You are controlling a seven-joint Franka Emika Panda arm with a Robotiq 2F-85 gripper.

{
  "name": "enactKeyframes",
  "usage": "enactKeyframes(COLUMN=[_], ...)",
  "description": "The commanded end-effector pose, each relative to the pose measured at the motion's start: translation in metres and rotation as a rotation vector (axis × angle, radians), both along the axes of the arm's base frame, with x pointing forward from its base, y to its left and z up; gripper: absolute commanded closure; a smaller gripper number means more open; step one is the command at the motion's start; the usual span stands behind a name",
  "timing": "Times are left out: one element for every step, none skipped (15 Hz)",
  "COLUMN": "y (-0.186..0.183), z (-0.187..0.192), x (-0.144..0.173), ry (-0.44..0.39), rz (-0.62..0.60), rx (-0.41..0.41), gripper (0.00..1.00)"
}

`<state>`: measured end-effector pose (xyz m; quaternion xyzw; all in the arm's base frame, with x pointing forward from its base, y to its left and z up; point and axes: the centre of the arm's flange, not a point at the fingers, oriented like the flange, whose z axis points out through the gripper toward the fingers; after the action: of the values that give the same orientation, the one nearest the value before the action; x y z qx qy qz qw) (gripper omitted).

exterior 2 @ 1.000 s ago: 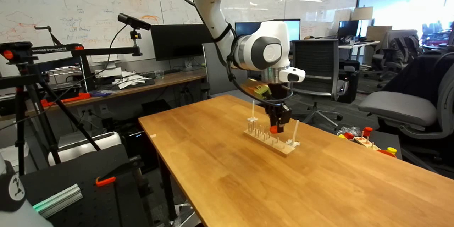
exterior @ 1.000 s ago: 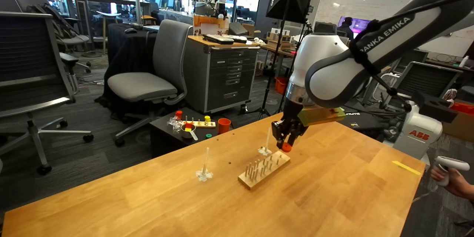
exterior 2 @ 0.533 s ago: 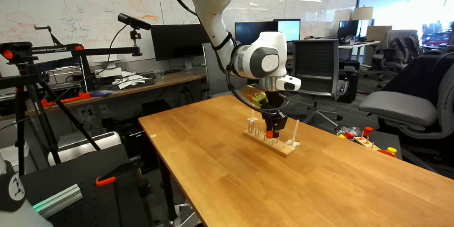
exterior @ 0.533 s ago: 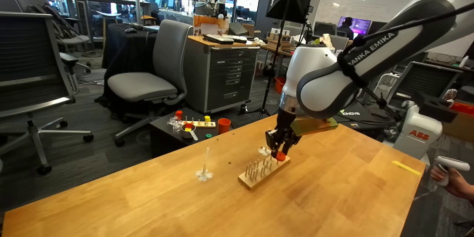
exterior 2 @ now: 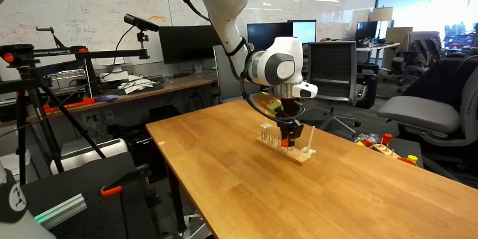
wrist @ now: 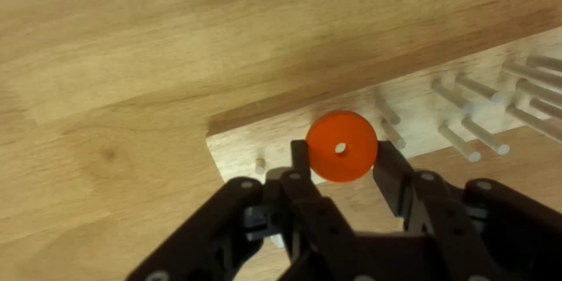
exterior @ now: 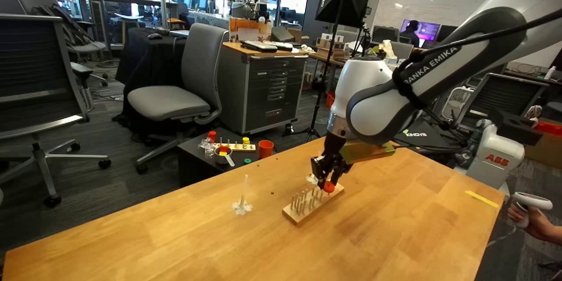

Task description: Take the orange object and position it onto one of the small dowels

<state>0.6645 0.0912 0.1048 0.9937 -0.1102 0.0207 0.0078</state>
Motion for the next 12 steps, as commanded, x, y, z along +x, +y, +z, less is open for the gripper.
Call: enactKeyframes(y=[0.0,-0.001,-0.003,-0.004,-0.005,-0.006,-0.007,-0.008,-0.008,-0.009,-0.01,-0.011], z=[-0.009,-0.011,-0.009,-0.008,-0.008,-0.007,-0.007,-0.007,-0.006,-0.006,-0.005,-0.004], x=[0.012,0.012,0.014,0.014,0.015,0.016,0.016,0.016,0.016,0.017,0.017,0.017], ry=[0.017,0.019,0.017,0.017,0.016,0.017,0.018,0.017,0.018,0.018,0.018,0.018], rz=[-0.015,-0.015,-0.017,-0.019,-0.02,-0.02,-0.023,-0.024,-0.025,-0.026,-0.028,-0.03], rx=[0.017,0.016,0.014,0.015,0.014,0.014,0.013,0.013,0.012,0.011,0.013,0.013], gripper=[0.83,0.83,0.83,0.83,0.83,0.83,0.83,0.83,0.83,0.83,0.83,0.83])
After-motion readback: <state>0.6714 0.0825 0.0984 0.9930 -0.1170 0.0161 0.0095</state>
